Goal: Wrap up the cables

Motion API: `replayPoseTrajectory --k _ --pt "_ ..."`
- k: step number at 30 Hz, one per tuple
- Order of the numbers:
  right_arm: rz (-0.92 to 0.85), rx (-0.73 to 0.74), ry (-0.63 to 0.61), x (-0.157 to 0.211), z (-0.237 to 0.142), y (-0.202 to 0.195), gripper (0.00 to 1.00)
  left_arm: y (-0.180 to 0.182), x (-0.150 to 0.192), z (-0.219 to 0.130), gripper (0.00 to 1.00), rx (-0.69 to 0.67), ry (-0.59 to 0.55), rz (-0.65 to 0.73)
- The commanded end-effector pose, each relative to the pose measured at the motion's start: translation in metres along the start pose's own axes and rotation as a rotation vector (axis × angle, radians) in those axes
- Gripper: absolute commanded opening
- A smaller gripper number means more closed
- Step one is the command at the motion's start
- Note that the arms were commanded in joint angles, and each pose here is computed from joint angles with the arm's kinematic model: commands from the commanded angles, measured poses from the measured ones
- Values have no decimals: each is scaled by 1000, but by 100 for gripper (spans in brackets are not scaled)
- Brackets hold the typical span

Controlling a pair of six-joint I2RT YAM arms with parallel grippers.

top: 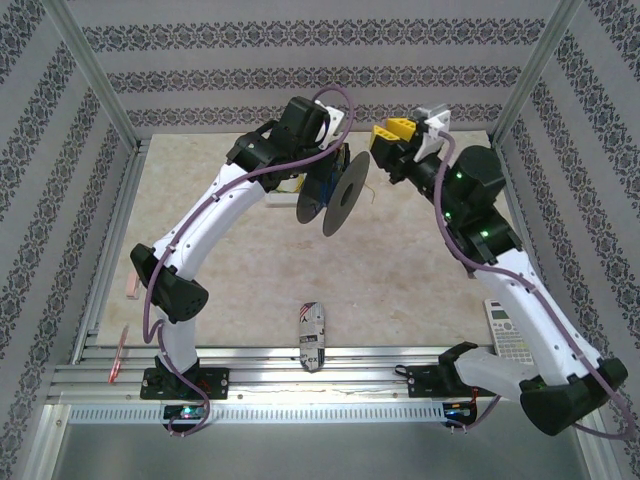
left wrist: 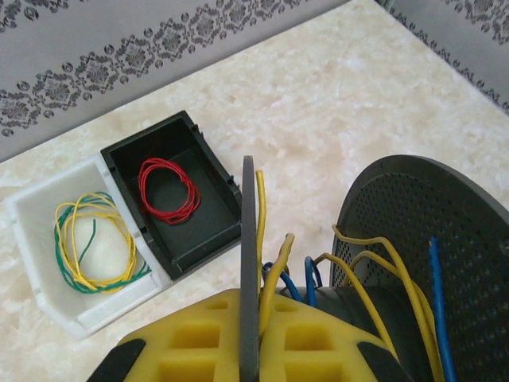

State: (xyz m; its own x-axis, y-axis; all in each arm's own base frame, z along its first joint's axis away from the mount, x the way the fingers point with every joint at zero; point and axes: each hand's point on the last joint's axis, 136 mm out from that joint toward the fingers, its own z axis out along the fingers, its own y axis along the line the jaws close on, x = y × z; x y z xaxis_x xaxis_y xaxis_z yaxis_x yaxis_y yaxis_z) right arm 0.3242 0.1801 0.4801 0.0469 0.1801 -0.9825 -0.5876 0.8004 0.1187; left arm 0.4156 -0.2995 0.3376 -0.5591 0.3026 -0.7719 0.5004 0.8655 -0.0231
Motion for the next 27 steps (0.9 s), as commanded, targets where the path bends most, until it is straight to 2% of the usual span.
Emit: replayPoseTrajectory --k 1,5,7,9,11,13,16,22,27 --pt "-45 52 -18 -11 -20 -13 41 -8 -19 -19 0 38 -60 37" --pt "-13 87 36 7 -36 -35 54 -15 -23 -31 0 85 -81 72" --pt "34 98 82 24 -43 -47 68 -18 -26 -40 0 130 -95 75" --pt "117 80 122 43 -47 -58 89 -25 -28 -50 0 210 -106 82" --pt "213 4 147 58 -47 -61 98 -43 -26 -63 0 336 -110 129" --pt "252 -125 153 65 -44 -51 98 -63 -18 -76 0 474 -90 183" --pt "225 -283 188 70 -42 -30 98 -76 -5 -91 0 577 -43 239" --pt "170 -489 222 75 -51 1 98 -80 0 -109 0 682 -30 252" --pt "169 -573 226 76 -63 20 93 -73 -7 -113 0 709 -58 226"
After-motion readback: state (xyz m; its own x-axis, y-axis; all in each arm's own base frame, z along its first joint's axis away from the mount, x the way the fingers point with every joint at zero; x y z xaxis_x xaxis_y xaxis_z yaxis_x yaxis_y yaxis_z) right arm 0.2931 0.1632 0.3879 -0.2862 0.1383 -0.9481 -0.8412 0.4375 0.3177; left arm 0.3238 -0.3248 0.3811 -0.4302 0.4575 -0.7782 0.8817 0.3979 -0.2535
